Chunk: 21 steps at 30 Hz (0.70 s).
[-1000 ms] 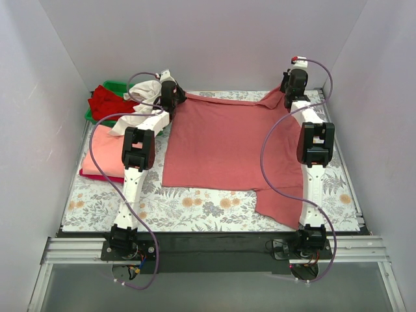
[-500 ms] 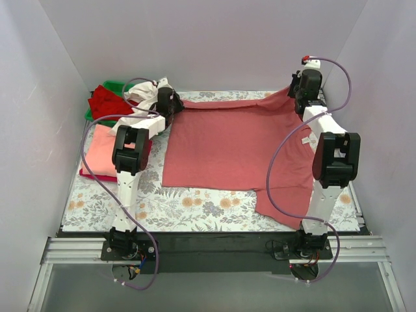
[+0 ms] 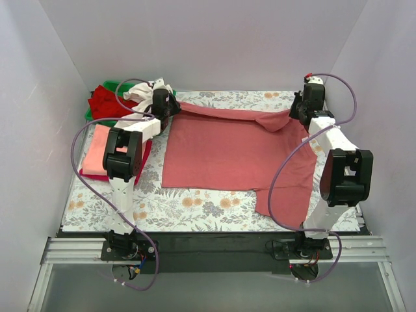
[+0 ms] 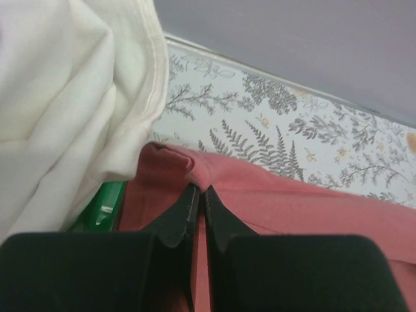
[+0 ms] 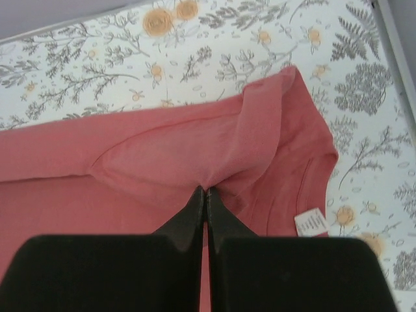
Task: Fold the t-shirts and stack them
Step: Fold the tshirt
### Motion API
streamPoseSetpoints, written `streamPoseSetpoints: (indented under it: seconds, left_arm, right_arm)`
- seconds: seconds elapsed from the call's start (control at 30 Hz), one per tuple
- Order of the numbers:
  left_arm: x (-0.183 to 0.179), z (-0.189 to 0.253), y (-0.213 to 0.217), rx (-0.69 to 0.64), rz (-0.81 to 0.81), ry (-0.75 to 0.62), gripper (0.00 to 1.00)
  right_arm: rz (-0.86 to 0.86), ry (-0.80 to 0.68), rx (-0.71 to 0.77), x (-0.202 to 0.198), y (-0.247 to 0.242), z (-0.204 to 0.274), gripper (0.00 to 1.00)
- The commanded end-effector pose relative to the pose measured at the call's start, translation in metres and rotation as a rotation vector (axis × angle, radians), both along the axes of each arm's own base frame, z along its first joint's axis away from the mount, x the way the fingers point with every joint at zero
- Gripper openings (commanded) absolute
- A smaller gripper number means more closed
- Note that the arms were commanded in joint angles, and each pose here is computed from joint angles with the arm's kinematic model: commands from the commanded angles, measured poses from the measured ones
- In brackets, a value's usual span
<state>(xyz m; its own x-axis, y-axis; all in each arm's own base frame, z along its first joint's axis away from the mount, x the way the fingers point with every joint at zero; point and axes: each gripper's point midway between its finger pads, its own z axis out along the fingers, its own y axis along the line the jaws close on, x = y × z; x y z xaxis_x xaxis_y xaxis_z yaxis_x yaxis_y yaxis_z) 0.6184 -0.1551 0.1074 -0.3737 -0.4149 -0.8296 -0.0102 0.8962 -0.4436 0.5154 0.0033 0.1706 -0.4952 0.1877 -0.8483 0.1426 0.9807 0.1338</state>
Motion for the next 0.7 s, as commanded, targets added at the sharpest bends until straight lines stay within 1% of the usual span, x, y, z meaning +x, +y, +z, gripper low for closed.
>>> streamPoseSetpoints:
  seconds: [0.0,0.1,0.13,0.17,0.2,0.27,0.4,0.47,0.5,0.57,0.6,0.63,0.67]
  left_arm:
    - [-0.013,0.033,0.007,0.003,-0.01,-0.027,0.0]
    - [-0.02,0.029,0.008,0.001,-0.008,-0.011,0.0]
    - [-0.022,0.029,0.009,0.001,-0.005,-0.008,0.0]
    - [-0.023,0.029,0.009,0.002,-0.004,-0.005,0.0]
    - [-0.024,0.028,0.01,0.001,0.0,-0.002,0.0]
    - [-0.028,0.027,0.01,0.003,-0.004,0.007,0.0]
    - [-0.03,0.027,0.01,0.031,-0.023,0.027,0.0]
    - [-0.033,0.025,0.015,0.057,-0.007,0.057,0.0]
    - [-0.034,0.025,0.021,0.08,0.013,0.063,0.0]
    - [-0.04,0.021,0.023,0.105,0.008,0.091,0.0]
    - [-0.042,0.02,0.023,0.114,0.001,0.102,0.0]
    - [-0.049,0.013,0.021,0.125,-0.032,0.141,0.02]
    - [-0.051,0.014,0.02,0.126,-0.04,0.152,0.2]
  right_arm:
    - [-0.046,-0.006,0.054,-0.026,-0.001,0.018,0.01]
    - [-0.071,0.058,0.073,-0.051,-0.001,0.003,0.01]
    - [-0.078,0.044,0.08,-0.052,-0.002,0.009,0.01]
    - [-0.088,0.089,0.083,-0.063,-0.002,-0.002,0.01]
    - [-0.101,0.088,0.09,-0.07,-0.002,0.001,0.01]
    - [-0.107,0.133,0.097,-0.085,-0.002,-0.011,0.01]
    - [-0.116,0.164,0.114,-0.108,-0.001,-0.014,0.01]
    - [-0.104,0.175,0.125,-0.117,0.002,-0.015,0.03]
    - [-0.096,0.198,0.129,-0.125,0.004,-0.023,0.04]
    - [-0.057,0.212,0.138,-0.134,0.011,-0.028,0.08]
    - [-0.024,0.238,0.155,-0.14,0.017,-0.036,0.11]
    - [0.006,0.249,0.144,-0.144,0.019,-0.038,0.18]
    - [0.025,0.253,0.143,-0.145,0.022,-0.039,0.22]
